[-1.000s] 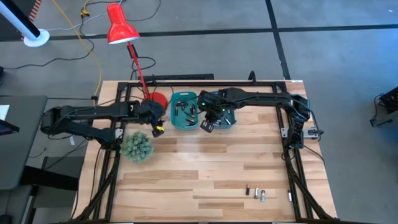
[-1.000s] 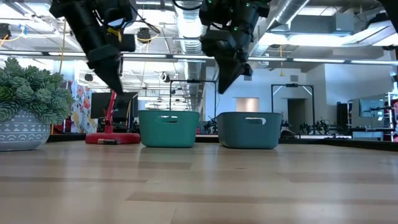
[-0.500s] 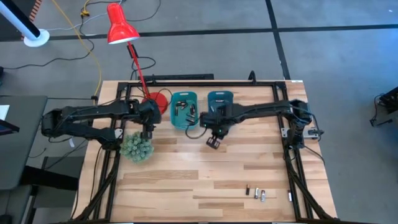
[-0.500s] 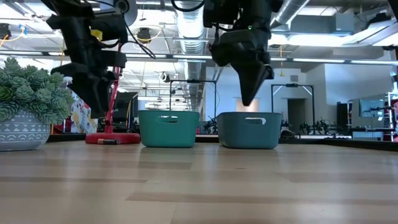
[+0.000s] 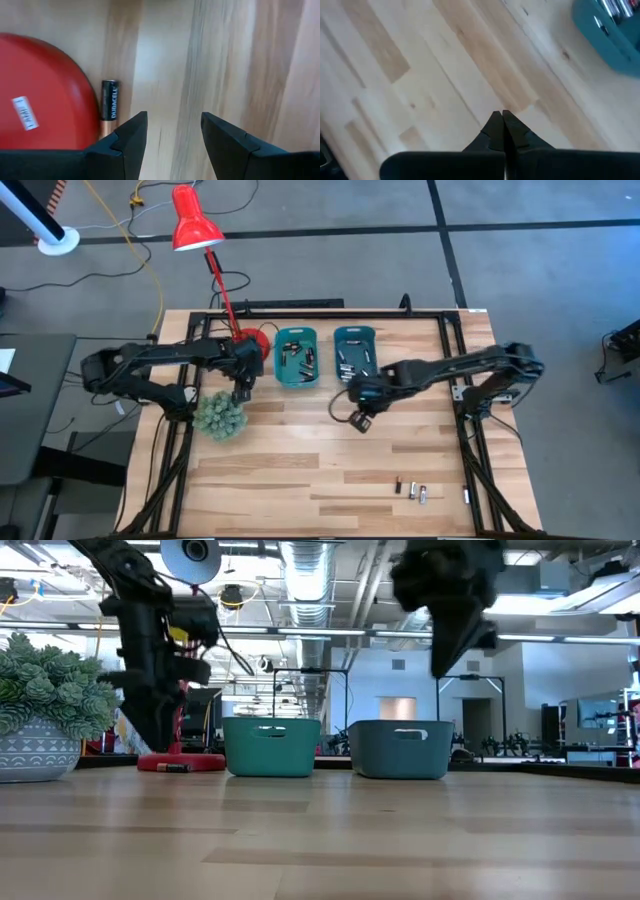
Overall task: Sort batteries
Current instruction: Put the black battery into the green bin
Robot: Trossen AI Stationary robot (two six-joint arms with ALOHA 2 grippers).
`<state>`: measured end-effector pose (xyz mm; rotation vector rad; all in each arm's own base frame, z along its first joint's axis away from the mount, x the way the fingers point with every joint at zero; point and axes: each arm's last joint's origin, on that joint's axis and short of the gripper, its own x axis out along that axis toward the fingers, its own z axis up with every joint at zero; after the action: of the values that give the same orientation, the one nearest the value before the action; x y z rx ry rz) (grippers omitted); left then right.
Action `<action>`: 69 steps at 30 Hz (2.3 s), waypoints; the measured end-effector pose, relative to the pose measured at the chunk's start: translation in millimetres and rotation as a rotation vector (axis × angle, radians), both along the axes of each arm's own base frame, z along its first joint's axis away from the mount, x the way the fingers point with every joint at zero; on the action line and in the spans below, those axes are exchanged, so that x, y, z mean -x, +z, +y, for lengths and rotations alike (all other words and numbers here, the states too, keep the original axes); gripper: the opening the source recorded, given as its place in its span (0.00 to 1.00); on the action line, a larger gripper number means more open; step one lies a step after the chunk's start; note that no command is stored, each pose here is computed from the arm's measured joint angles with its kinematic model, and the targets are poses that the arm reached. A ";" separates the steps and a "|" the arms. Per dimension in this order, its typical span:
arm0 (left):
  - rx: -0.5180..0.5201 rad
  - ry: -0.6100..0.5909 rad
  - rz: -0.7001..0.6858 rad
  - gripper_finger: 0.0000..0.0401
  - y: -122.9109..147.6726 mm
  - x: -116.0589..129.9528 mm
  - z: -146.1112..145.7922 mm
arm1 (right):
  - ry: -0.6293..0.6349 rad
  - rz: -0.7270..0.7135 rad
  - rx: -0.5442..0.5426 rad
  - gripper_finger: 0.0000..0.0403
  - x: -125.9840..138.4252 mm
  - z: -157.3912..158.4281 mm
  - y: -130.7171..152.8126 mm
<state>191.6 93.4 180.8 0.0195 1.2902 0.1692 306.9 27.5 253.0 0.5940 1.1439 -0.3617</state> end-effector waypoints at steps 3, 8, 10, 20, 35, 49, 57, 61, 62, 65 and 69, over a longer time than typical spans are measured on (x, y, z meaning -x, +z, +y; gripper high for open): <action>0.013 0.003 0.047 0.46 -11.6 -4.9 2.8 | -0.041 -0.059 0.012 0.01 20.2 6.7 12.0; 0.002 0.026 0.047 0.46 -21.8 -13.0 7.2 | -0.118 -0.151 0.042 0.01 53.2 17.5 27.9; -0.007 0.030 0.027 0.46 -21.3 -14.9 8.2 | -0.138 -0.186 0.050 0.01 64.0 21.9 31.3; -0.064 -0.018 -0.008 0.46 -18.2 -17.3 13.0 | -0.181 -0.178 0.052 0.01 100.1 33.5 12.1; -0.018 0.096 0.044 0.46 -35.5 -7.4 38.3 | -0.142 -0.167 0.079 0.01 120.8 25.8 -3.5; 0.054 0.132 0.131 0.36 -50.5 -4.5 40.2 | -0.098 -0.193 0.101 0.01 127.4 20.4 3.6; 0.095 0.155 0.146 0.11 -51.1 -2.3 37.7 | -0.084 -0.191 0.127 0.01 126.0 15.1 3.7; 0.121 0.187 0.147 0.09 -50.1 -2.3 37.2 | -0.076 -0.190 0.136 0.01 125.6 13.7 3.8; 0.126 0.196 0.151 0.09 -49.5 -2.5 37.3 | -0.076 -0.190 0.136 0.01 125.6 13.6 3.8; 0.143 0.236 0.168 0.09 -44.9 -3.9 38.4 | -0.072 -0.190 0.138 0.01 125.6 13.7 3.8; 0.154 0.288 0.205 0.09 -28.7 -1.8 37.5 | -0.070 -0.190 0.139 0.01 125.6 13.7 3.9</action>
<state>193.4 130.9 152.1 -0.2887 1.5044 0.3205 181.3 41.2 256.9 0.5349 0.9103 -0.4318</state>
